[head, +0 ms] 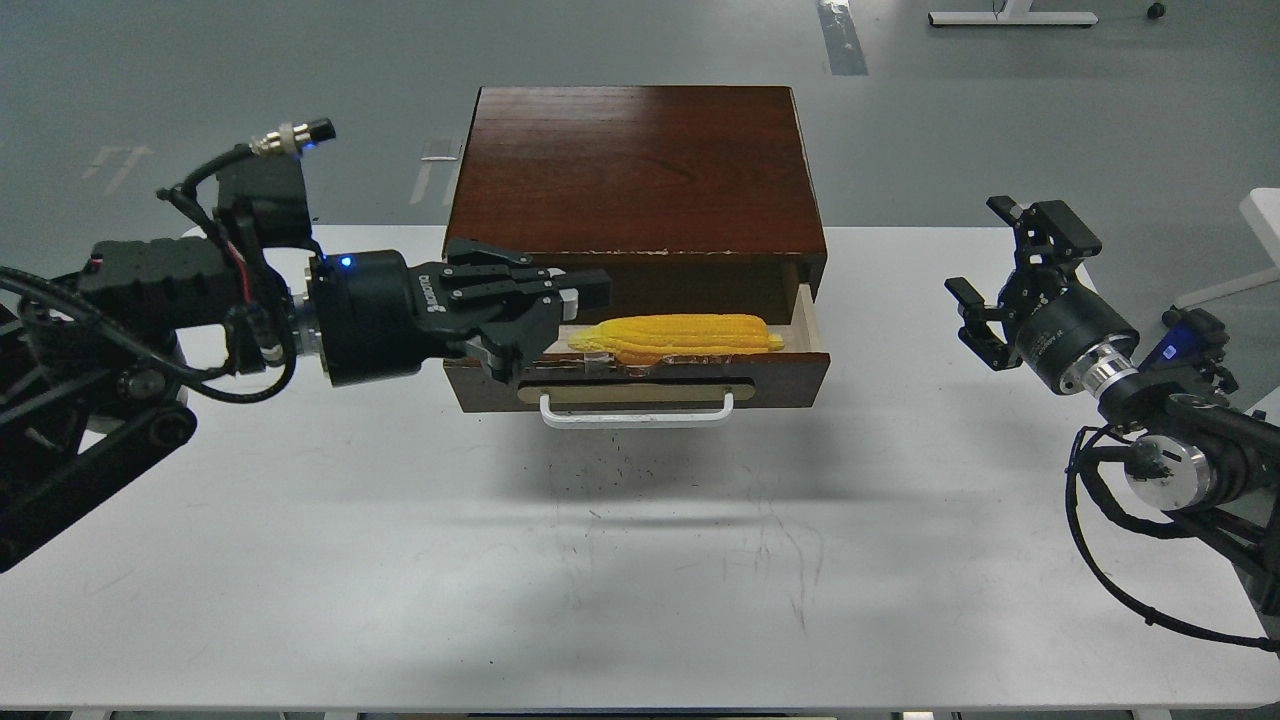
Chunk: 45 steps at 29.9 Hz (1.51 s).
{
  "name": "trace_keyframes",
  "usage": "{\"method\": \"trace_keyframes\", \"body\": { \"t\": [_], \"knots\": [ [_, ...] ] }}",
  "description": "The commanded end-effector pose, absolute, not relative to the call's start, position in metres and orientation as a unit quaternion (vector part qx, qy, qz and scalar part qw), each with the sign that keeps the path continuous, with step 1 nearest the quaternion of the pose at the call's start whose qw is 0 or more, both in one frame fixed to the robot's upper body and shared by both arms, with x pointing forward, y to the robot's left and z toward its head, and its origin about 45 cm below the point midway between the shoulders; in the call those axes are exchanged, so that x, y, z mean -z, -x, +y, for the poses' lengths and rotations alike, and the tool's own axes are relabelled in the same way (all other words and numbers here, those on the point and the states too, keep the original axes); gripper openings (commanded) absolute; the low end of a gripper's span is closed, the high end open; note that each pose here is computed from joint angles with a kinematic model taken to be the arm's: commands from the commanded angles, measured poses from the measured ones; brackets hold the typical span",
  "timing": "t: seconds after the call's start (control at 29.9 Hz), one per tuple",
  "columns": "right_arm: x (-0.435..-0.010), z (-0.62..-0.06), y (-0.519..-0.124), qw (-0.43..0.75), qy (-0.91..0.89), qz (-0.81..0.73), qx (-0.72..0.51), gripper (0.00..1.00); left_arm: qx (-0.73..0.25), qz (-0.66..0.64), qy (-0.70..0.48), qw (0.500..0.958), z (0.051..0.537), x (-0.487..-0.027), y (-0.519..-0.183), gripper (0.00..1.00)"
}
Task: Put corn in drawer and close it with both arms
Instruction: 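Swing the left gripper down in front of the drawer handle, then push the drawer front with the left gripper toward the box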
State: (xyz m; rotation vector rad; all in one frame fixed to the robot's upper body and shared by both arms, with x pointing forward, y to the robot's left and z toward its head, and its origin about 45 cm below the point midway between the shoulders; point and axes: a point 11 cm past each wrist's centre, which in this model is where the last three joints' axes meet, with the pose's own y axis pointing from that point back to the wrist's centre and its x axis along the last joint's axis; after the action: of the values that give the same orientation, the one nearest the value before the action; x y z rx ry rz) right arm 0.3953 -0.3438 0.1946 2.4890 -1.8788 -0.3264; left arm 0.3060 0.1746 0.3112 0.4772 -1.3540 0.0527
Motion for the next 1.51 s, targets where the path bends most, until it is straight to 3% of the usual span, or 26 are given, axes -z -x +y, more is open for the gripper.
{"method": "trace_keyframes", "body": {
  "t": [0.0,0.27,0.6,0.8,1.0,1.47],
  "knots": [
    [-0.194,-0.346,-0.395,0.005,-0.792,-0.601,0.103,0.99,0.008,-0.644,-0.227,0.73,0.17,-0.291,-0.295,0.0],
    [-0.188,-0.349,-0.39,0.008,-0.789,-0.604,0.11,0.99,0.011,-0.637,-0.195,0.746,0.173,-0.251,-0.261,0.0],
    [-0.186,-0.348,-0.389,0.01,-0.79,-0.603,0.111,0.99,-0.074,-0.525,-0.23,0.816,0.182,-0.197,-0.229,0.0],
    [-0.186,-0.349,-0.389,0.012,-0.79,-0.603,0.11,0.99,-0.137,-0.444,-0.232,0.855,0.177,-0.193,-0.236,0.0],
    [-0.185,-0.348,-0.389,0.012,-0.79,-0.602,0.111,0.99,-0.138,-0.401,-0.232,0.875,0.172,-0.186,-0.237,0.0],
    [-0.179,-0.35,-0.384,0.016,-0.788,-0.604,0.117,0.99,-0.183,-0.344,-0.23,0.892,0.171,-0.178,-0.256,0.0]
  ]
}}
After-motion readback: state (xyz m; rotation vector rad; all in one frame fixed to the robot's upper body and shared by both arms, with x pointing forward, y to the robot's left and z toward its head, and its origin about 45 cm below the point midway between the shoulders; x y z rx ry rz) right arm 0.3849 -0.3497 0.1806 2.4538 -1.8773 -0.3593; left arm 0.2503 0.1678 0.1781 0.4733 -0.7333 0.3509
